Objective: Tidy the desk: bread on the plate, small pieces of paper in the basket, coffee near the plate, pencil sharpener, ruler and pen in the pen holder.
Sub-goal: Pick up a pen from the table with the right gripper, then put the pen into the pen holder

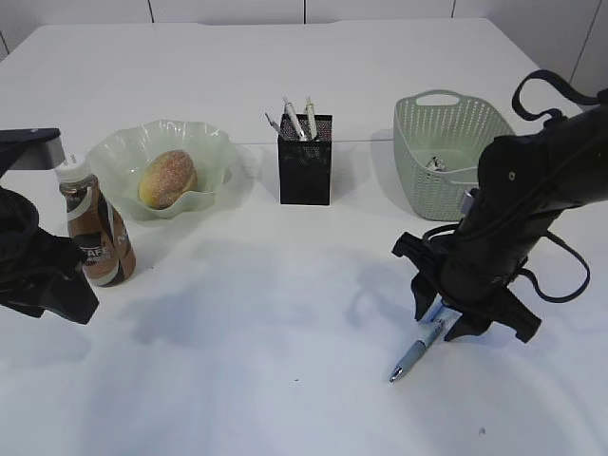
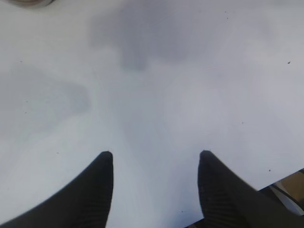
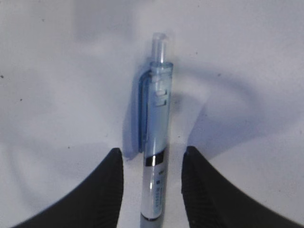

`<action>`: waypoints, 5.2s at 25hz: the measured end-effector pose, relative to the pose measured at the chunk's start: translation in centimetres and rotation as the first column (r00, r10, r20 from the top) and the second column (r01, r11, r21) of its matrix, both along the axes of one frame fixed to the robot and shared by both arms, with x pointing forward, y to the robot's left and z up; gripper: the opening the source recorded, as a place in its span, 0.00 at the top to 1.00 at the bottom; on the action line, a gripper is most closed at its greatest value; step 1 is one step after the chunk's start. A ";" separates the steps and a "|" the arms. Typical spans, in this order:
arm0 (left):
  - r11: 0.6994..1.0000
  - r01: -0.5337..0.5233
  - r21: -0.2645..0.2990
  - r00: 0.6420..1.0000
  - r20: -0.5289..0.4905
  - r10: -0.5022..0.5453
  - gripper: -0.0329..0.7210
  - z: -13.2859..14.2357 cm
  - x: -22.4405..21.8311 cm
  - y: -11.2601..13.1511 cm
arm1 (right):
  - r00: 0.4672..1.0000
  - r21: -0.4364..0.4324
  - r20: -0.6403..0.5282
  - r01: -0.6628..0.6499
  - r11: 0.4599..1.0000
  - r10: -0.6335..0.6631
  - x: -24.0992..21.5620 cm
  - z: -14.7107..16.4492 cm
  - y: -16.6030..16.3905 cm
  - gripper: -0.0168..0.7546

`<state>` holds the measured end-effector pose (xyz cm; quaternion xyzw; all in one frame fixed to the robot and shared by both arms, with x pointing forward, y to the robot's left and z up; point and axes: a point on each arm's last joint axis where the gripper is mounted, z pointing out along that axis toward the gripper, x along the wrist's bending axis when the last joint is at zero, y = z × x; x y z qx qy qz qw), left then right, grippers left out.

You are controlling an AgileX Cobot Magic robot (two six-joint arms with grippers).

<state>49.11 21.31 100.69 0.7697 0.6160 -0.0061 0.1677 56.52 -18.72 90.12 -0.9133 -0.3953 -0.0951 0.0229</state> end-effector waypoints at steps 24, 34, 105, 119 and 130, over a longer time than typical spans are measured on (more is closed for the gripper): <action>1.000 -0.005 -0.003 1.000 0.020 0.005 0.43 0.0 0.2 0.0 | 1.000 0.027 -0.002 0.030 0.999 -0.030 0.4 -0.5 -0.4 0.82; 1.000 -0.005 -0.003 1.000 0.020 0.005 0.43 0.0 0.2 0.0 | 1.000 0.011 0.004 0.014 1.000 -0.014 0.4 -0.5 -0.6 0.86; 1.000 -0.023 -0.014 0.996 0.087 0.024 0.43 0.2 0.8 -0.1 | 0.377 -0.527 0.594 -0.486 0.697 0.711 11.8 15.8 2.9 0.86; 0.999 -0.034 -0.023 0.990 0.134 0.037 0.43 0.4 1.2 -0.1 | 0.160 -0.626 0.697 -0.340 0.702 0.699 13.8 14.6 5.8 0.86; 0.999 -0.036 -0.024 0.989 0.142 0.039 0.43 0.4 1.3 -0.1 | 0.087 -0.661 0.700 -0.297 0.689 0.709 15.2 11.6 6.8 0.86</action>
